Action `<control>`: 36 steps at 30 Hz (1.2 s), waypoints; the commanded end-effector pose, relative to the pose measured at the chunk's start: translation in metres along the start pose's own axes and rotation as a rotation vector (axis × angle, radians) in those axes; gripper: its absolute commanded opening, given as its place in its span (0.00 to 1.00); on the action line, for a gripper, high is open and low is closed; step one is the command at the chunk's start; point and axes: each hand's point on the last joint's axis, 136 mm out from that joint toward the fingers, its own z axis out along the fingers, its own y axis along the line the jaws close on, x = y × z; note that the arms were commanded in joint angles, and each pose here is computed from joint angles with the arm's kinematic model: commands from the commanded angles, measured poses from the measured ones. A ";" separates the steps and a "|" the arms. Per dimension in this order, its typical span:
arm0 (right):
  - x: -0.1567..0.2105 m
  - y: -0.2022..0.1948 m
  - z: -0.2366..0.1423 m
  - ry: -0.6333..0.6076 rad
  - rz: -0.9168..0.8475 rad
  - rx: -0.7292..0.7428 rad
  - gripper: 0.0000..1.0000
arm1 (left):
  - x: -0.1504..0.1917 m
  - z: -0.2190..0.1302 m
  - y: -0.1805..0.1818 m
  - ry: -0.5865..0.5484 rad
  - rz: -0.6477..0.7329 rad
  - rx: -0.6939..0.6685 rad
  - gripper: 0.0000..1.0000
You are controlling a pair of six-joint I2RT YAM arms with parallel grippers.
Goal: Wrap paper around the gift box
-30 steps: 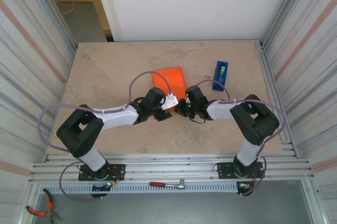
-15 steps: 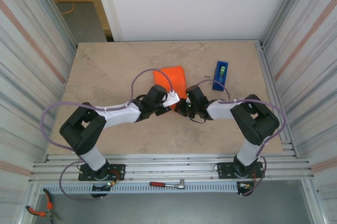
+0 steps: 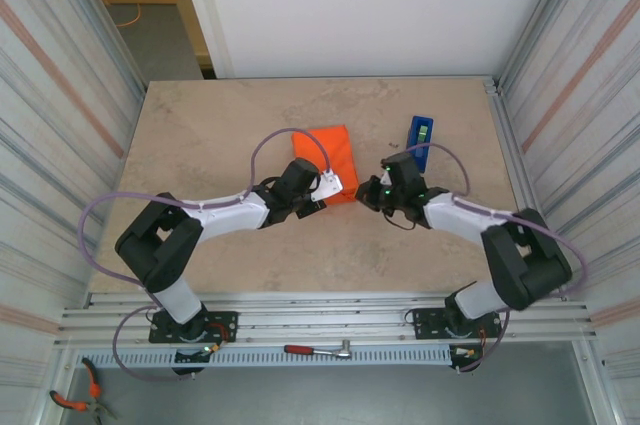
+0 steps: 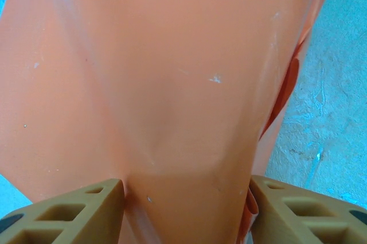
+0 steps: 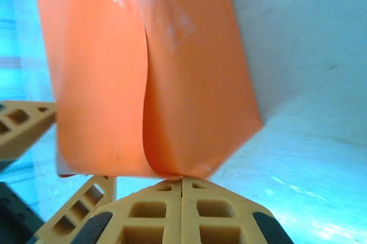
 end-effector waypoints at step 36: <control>-0.114 -0.052 -0.046 -0.064 0.146 -0.048 0.25 | 0.013 0.004 -0.020 0.061 -0.009 0.085 0.58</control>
